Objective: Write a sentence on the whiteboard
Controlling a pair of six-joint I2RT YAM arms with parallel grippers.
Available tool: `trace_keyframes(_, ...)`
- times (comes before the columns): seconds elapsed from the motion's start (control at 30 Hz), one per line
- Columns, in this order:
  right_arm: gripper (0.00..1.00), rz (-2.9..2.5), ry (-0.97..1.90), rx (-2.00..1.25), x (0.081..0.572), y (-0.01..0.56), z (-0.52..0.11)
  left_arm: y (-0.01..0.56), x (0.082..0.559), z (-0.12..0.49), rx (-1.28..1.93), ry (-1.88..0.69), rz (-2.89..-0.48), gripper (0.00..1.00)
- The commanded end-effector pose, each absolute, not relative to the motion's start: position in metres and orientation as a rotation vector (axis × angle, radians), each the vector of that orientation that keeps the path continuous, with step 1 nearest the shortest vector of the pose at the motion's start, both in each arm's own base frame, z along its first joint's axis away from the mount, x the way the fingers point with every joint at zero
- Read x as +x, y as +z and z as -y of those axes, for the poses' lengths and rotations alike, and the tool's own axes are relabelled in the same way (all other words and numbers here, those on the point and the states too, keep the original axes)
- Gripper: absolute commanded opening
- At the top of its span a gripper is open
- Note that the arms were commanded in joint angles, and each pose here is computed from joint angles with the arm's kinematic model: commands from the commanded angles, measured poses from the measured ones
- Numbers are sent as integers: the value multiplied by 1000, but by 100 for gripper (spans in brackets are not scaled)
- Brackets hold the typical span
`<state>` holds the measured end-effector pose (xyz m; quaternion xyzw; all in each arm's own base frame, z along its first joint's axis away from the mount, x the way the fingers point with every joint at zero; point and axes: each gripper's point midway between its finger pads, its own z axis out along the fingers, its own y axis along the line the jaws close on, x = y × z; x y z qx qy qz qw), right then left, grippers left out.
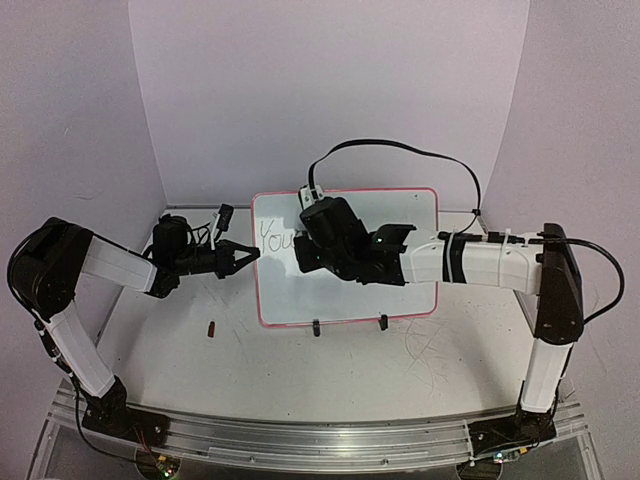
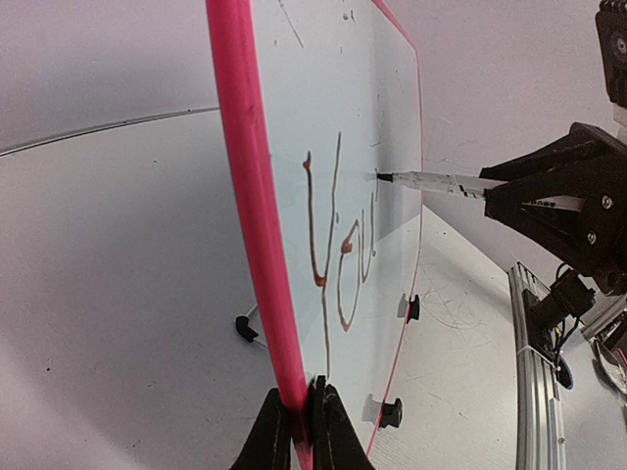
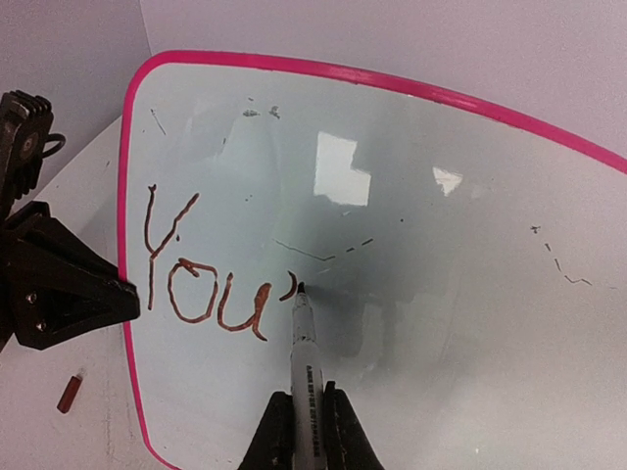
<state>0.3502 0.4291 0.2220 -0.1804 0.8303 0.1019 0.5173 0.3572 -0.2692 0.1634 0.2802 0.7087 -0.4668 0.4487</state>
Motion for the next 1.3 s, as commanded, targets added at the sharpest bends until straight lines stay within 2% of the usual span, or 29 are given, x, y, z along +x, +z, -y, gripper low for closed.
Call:
trace_keyframes(0.0, 0, -1970, 244, -393, 354, 236, -431, 168, 364, 272, 729, -1070, -1723, 0)
trace_keyframes(1.27, 0, -2055, 245, -390, 340, 209, -423, 169, 364, 273, 730, -1071, -1722, 0)
